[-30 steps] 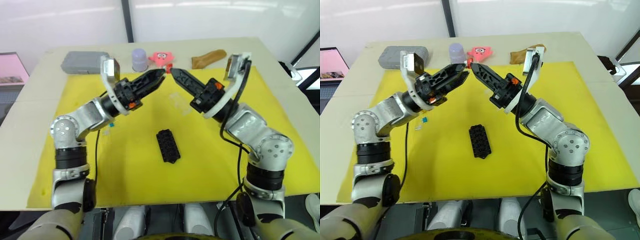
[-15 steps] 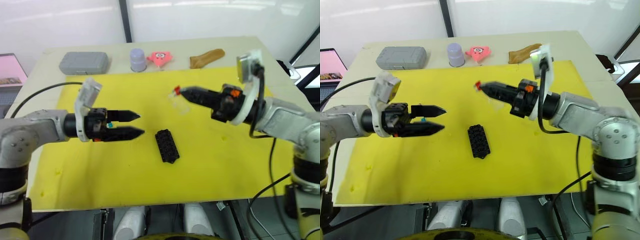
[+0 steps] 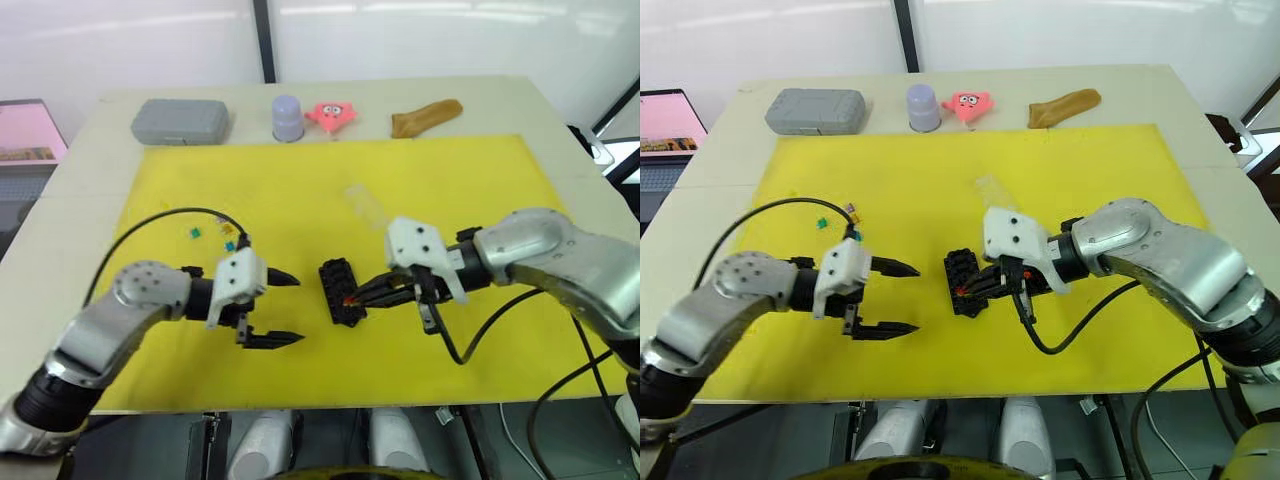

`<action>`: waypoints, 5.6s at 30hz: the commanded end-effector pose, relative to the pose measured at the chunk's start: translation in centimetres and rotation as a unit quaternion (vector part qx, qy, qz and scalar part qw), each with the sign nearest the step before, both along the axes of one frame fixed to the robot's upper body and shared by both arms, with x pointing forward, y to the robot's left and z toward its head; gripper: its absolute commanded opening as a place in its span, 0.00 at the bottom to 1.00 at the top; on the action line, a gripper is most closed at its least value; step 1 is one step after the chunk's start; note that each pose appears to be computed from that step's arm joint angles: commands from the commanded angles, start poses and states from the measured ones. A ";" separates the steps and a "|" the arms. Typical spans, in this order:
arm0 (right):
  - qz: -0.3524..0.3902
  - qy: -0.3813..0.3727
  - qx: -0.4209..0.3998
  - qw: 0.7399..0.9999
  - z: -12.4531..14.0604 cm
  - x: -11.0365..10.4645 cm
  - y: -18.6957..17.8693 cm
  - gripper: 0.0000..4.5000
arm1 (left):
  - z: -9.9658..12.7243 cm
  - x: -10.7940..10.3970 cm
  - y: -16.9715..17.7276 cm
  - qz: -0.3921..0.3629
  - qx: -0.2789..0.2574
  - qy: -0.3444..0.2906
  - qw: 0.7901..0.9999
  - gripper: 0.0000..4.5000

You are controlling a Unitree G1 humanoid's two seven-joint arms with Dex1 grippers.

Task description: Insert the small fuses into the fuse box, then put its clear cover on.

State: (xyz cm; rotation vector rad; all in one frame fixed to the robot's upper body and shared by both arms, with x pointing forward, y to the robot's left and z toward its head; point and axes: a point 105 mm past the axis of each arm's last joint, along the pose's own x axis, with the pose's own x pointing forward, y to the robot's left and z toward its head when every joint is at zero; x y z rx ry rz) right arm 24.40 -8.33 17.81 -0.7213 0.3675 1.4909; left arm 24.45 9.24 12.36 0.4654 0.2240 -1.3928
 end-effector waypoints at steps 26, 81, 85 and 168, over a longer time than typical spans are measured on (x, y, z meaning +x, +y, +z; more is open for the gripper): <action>0.036 -0.040 -0.040 0.998 -1.5 0.4 0.6 0.00 | -0.6 0.7 -2.7 -0.001 -0.003 -0.048 0.999 1.00; 0.013 -0.017 0.151 0.988 0.7 0.0 0.2 0.46 | 0.6 1.5 -2.5 0.005 -0.022 -0.066 0.998 1.00; -0.005 0.005 0.184 0.983 -1.3 0.0 0.4 0.11 | 0.5 1.7 -2.5 0.005 -0.024 -0.066 0.997 1.00; -0.108 -0.026 0.293 0.950 4.4 3.6 2.7 1.00 | 0.7 8.9 18.5 0.448 -0.410 0.453 0.653 1.00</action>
